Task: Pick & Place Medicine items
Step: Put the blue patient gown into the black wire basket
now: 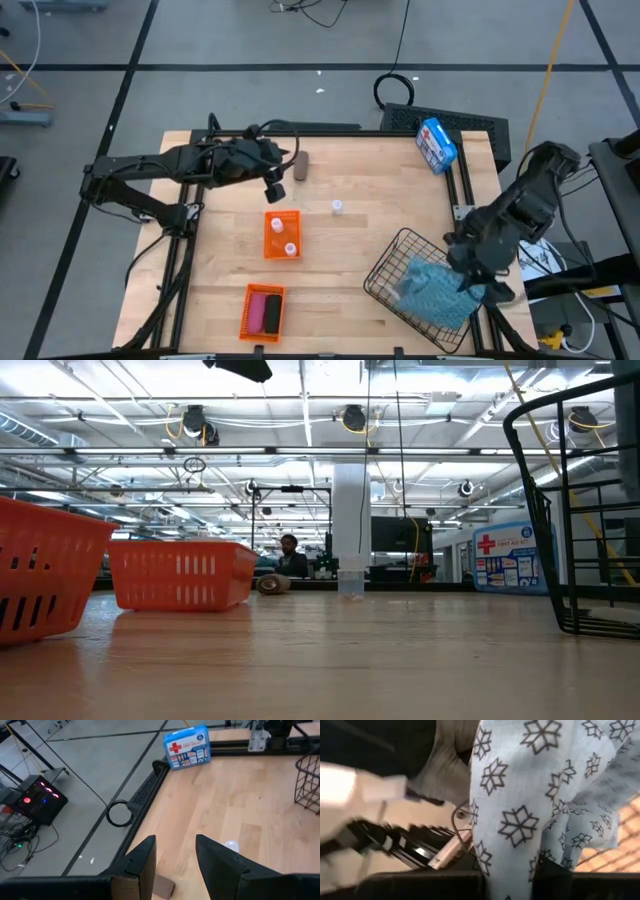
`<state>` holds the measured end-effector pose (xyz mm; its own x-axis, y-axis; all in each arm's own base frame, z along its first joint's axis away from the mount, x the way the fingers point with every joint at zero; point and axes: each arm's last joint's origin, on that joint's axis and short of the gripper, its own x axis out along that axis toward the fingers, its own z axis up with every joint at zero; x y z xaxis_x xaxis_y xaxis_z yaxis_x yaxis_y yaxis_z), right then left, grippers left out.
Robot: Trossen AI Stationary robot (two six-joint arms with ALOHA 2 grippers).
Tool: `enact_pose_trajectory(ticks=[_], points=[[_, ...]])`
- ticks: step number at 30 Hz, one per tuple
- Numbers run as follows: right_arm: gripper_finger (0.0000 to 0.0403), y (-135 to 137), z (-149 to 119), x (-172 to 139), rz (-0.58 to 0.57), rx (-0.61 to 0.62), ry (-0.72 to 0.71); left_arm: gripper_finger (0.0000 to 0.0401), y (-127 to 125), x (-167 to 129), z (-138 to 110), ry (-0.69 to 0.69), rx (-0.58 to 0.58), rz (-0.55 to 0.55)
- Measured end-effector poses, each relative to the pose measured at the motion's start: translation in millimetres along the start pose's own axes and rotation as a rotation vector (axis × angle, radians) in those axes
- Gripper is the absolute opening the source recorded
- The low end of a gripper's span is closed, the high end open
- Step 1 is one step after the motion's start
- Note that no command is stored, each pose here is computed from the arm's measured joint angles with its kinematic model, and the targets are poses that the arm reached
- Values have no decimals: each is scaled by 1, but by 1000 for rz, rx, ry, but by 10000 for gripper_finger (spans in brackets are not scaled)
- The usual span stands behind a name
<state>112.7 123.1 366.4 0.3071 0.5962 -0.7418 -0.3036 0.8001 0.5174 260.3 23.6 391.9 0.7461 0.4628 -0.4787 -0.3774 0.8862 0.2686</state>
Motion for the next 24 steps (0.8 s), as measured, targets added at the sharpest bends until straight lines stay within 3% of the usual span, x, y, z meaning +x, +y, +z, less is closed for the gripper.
enact_pose_trajectory(ticks=[7, 20, 24], points=[[19, 14, 3, 13, 24, -247, 14, 147, 1, 0, 3, -28, -6, 5], [19, 11, 2, 31, -45, -267, 83, 147, -1, 6, 3, -17, -5, 3], [19, 7, 0, 45, -69, -223, 124, 147, -3, 9, 2, -10, -1, 3]])
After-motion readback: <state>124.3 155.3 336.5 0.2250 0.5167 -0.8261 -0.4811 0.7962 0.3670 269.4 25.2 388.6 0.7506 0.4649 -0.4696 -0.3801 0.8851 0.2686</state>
